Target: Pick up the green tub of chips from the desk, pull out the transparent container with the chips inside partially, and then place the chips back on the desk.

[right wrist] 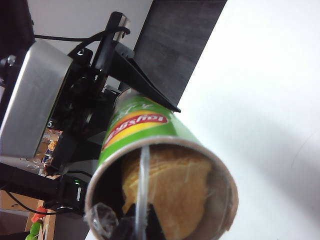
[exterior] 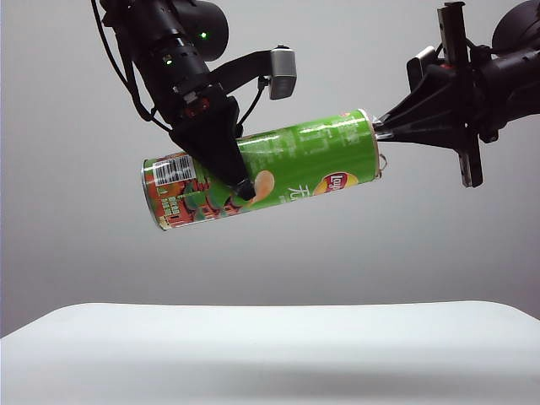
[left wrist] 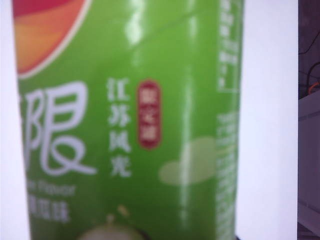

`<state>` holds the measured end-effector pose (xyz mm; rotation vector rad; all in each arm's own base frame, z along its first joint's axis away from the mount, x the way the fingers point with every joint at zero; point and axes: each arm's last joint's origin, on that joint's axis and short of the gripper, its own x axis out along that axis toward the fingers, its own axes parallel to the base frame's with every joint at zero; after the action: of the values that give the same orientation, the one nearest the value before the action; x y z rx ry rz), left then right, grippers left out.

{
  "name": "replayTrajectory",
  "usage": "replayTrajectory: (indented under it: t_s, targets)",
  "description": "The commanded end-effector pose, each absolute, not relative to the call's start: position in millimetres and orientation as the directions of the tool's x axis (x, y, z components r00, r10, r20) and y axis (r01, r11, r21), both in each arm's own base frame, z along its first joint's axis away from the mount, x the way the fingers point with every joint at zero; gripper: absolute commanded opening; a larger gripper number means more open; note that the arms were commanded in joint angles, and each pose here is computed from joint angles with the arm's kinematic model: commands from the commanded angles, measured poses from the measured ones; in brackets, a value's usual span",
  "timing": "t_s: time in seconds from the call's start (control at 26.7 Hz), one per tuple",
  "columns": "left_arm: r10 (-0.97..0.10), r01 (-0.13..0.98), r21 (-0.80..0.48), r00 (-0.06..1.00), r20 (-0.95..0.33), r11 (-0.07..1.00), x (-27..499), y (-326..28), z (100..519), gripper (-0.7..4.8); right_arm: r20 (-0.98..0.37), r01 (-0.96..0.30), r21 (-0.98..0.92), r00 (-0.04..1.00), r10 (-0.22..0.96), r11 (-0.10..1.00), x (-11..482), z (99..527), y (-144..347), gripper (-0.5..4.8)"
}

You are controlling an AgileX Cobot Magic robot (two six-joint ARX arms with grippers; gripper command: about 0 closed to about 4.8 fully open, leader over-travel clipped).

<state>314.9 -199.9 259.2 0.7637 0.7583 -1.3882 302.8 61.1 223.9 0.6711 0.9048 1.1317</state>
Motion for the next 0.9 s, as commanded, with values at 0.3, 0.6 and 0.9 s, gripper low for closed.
replayTrajectory:
  t_s: [0.3,0.6,0.9]
  targets:
    - [-0.574,0.999,-0.052,-0.038,-0.818,0.008,308,-199,262,3.40,-0.283,-0.508,0.787,0.208,0.936,0.351,306,227,58,-0.03]
    - [-0.548,0.999,-0.031,-0.010,-0.837,0.028,309,-198,262,3.39,-0.292,-0.487,0.780,0.274,0.917,0.394,309,227,40,-0.03]
    - [-0.564,0.999,-0.019,0.012,-0.825,0.048,312,-199,263,3.34,-0.297,-0.473,0.776,0.310,0.903,0.417,310,227,30,-0.03]
